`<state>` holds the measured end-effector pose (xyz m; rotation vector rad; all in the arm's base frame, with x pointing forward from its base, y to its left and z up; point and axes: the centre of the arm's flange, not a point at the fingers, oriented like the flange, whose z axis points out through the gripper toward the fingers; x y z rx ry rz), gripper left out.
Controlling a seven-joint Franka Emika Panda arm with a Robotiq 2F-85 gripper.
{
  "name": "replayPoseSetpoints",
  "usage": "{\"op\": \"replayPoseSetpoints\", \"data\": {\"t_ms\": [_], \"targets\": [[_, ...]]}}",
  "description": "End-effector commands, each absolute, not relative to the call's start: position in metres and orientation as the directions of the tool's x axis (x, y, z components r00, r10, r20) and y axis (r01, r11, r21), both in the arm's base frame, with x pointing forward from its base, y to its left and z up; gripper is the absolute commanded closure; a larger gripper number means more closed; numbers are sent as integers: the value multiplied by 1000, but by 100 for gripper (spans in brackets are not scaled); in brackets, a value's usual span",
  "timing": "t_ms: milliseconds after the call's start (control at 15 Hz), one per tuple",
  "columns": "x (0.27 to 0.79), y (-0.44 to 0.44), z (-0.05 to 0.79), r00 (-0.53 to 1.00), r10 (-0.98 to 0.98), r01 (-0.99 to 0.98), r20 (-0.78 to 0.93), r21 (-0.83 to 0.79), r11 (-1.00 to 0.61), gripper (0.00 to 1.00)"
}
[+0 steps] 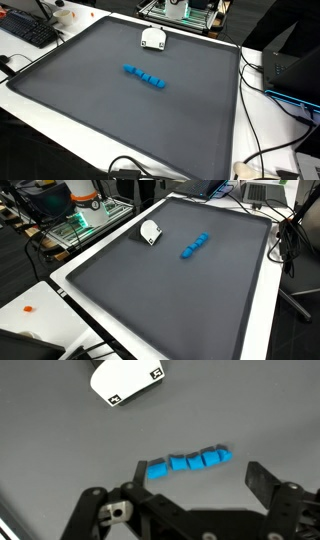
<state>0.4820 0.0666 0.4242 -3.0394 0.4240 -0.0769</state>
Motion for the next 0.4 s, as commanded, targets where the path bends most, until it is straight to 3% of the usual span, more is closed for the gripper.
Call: {"op": "replayPoseSetpoints", "data": {"t_ms": [0, 333], "targets": [[482, 67, 425, 965, -258, -254, 43, -78, -964, 0], [483, 68, 427, 971, -235, -231, 48, -78, -970, 0]]}}
